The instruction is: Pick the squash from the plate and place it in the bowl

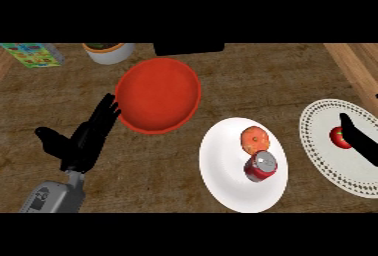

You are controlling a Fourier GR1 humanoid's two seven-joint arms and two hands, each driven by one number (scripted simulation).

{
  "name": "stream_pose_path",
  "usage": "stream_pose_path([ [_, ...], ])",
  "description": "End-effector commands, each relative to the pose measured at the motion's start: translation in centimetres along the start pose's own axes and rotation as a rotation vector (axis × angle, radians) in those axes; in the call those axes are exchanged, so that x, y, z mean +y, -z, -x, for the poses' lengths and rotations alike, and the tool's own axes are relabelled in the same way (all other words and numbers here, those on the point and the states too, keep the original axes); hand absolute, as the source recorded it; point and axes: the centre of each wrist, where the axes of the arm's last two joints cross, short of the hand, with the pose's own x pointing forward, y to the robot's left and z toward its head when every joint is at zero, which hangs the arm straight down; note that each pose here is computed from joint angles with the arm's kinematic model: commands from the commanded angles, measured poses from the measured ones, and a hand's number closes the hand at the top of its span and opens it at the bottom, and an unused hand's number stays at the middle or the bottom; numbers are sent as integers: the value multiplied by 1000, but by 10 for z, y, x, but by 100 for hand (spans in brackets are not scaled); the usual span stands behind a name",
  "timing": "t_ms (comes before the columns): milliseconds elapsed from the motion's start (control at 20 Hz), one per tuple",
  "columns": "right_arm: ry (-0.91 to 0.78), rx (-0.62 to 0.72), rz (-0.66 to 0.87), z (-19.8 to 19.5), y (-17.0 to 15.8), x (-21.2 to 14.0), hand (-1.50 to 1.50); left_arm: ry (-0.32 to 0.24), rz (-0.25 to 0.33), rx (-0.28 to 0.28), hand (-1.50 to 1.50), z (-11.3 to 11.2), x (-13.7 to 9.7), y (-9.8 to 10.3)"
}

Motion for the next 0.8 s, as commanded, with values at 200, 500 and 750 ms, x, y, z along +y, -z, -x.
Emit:
stream_pose_path([
  [200, -268, 5, 73, 18, -100, 56, -150, -31, 110, -27, 0, -14, -28, 7],
  [500, -535, 289, 64, 31, -118, 63, -150, 0, 145, -19, 0, -7, -36, -4],
  [750, -642, 468, 6, -11, -111, 84, -150, -18, 169, -22, 0, -12, -47, 0],
])
